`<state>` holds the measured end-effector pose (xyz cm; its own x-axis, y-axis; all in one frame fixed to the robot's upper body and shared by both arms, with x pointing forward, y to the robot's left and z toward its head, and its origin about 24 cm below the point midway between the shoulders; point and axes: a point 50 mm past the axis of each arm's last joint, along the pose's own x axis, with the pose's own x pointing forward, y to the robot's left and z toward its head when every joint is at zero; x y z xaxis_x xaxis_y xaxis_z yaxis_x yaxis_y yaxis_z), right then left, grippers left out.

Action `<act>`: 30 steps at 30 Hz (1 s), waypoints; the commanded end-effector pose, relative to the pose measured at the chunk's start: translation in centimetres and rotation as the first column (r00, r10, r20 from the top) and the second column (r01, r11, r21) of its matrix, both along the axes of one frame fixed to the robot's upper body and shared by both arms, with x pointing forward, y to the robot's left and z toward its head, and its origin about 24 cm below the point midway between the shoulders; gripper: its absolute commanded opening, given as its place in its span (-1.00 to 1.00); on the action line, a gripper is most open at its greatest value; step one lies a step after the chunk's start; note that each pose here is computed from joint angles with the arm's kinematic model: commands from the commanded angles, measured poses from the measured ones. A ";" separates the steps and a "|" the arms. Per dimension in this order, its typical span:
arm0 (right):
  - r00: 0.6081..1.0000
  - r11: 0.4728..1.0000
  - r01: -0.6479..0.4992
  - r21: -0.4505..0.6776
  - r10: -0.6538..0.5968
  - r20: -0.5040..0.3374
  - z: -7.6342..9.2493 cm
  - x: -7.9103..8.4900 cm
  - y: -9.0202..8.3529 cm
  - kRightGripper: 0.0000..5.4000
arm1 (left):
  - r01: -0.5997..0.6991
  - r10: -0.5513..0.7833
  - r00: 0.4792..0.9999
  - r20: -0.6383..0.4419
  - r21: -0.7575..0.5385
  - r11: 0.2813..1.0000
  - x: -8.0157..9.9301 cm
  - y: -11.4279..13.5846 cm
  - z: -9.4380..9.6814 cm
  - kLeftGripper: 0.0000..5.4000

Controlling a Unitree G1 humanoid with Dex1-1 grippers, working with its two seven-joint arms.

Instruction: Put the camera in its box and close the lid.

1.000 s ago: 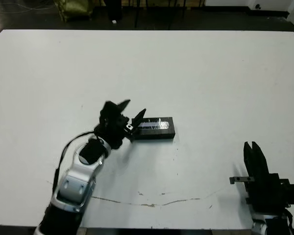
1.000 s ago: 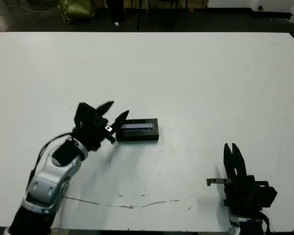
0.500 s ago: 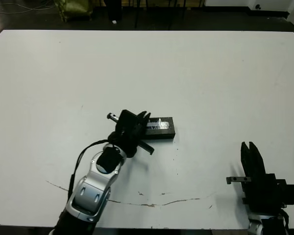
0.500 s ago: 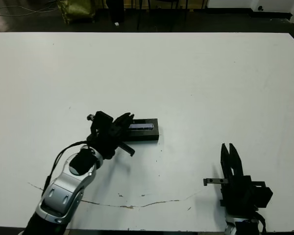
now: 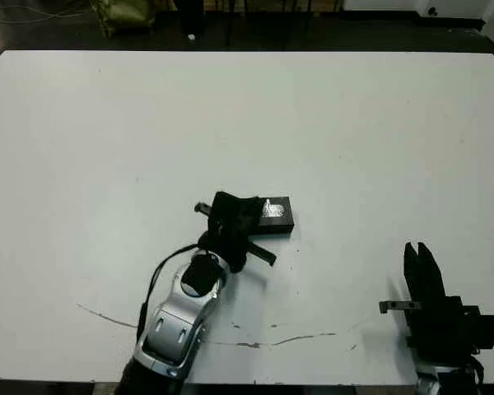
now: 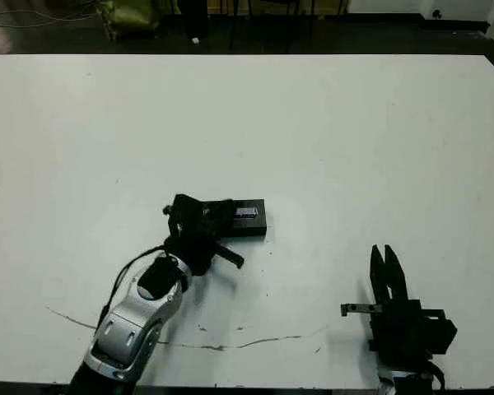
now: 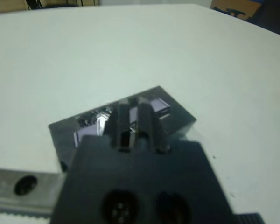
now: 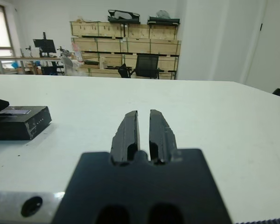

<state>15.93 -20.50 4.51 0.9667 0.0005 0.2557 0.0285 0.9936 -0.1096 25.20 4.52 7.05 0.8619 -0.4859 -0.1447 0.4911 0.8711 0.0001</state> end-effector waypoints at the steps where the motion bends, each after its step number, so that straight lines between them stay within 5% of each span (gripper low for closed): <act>1: 1.000 1.000 0.015 -0.003 -0.015 -0.021 -0.2 -0.4 0.1 -1.00 | -0.017 0.020 0.985 -0.171 0.020 1.000 -0.7 0.7 -2.1 -0.99; 10: 1.000 1.000 0.008 0.025 -0.008 -0.016 -0.6 -0.2 0.1 -1.00 | -0.031 0.059 0.942 -0.332 0.088 0.996 -0.8 2.2 -3.3 -0.99; 18: 0.999 1.000 0.013 0.020 -0.013 -0.032 -0.7 -0.1 0.0 -1.00 | -0.094 0.116 0.934 -0.338 0.080 0.992 0.0 3.8 -3.3 -0.99; 22: 1.000 1.000 0.005 0.009 -0.004 -0.024 -0.3 0.0 0.0 -1.00 | -0.106 0.101 0.962 -0.254 -0.004 0.994 -0.4 4.3 -0.6 -0.99; 30: 1.000 1.000 -0.031 0.000 0.031 0.003 1.7 0.4 0.5 -1.00 | -0.125 0.141 0.979 0.149 -0.111 0.986 -2.2 7.4 5.7 -0.99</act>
